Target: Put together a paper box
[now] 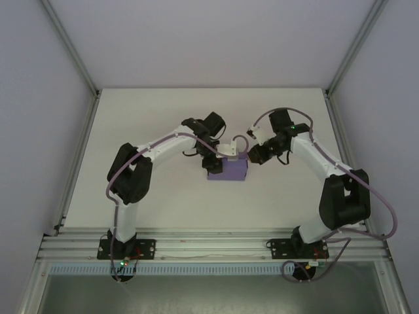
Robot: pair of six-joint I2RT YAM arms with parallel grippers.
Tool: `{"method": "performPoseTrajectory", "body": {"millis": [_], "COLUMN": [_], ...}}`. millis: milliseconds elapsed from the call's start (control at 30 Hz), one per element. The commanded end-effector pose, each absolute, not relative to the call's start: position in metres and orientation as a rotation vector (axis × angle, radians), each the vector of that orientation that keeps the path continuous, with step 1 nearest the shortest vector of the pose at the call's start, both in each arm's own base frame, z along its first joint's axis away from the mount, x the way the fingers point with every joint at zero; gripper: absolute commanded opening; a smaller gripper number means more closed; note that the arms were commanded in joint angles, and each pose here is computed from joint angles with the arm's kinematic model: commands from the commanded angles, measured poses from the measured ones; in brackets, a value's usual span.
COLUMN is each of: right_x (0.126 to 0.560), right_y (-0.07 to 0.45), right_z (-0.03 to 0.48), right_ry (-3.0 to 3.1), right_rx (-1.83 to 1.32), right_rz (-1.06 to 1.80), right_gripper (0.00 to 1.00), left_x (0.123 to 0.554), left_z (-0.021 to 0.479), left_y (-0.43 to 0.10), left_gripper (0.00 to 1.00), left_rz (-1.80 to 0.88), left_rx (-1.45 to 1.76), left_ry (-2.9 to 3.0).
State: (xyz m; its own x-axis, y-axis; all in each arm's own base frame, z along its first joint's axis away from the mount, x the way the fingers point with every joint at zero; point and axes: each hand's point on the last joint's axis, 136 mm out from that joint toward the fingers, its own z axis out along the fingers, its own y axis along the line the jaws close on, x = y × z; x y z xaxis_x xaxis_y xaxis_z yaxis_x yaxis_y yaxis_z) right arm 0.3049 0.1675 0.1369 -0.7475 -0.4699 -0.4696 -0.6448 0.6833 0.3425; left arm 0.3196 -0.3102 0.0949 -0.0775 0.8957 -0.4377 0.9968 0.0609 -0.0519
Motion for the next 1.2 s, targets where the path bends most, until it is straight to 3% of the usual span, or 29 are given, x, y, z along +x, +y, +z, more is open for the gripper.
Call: {"method": "performPoseTrajectory", "body": {"millis": [0, 200, 400, 500, 1167], "right_x": [0.298, 0.302, 0.331, 0.332, 0.294], "right_y": [0.175, 0.179, 0.167, 0.166, 0.142], "right_z": [0.142, 0.147, 0.143, 0.142, 0.102], "right_ry": [2.549, 2.546, 2.512, 2.432, 2.42], "right_rx": [-0.892, -0.73, -0.111, 0.033, -0.195], "right_rz": [0.752, 0.686, 0.521, 0.523, 0.235], "right_gripper": [0.0, 0.0, 0.0, 0.0, 0.0], "left_x": [0.315, 0.321, 0.332, 0.332, 0.328], "left_z": [0.084, 0.083, 0.084, 0.083, 0.076], "left_y": [-0.306, -0.309, -0.315, -0.317, -0.302], "left_gripper": [0.4, 0.4, 0.4, 0.4, 0.4], "left_rz": [-0.511, -0.507, -0.486, -0.509, -0.424], "left_rx": [1.941, 1.906, 1.794, 1.759, 1.771], "left_ry": [2.103, 2.131, 2.16, 2.169, 2.193]}}
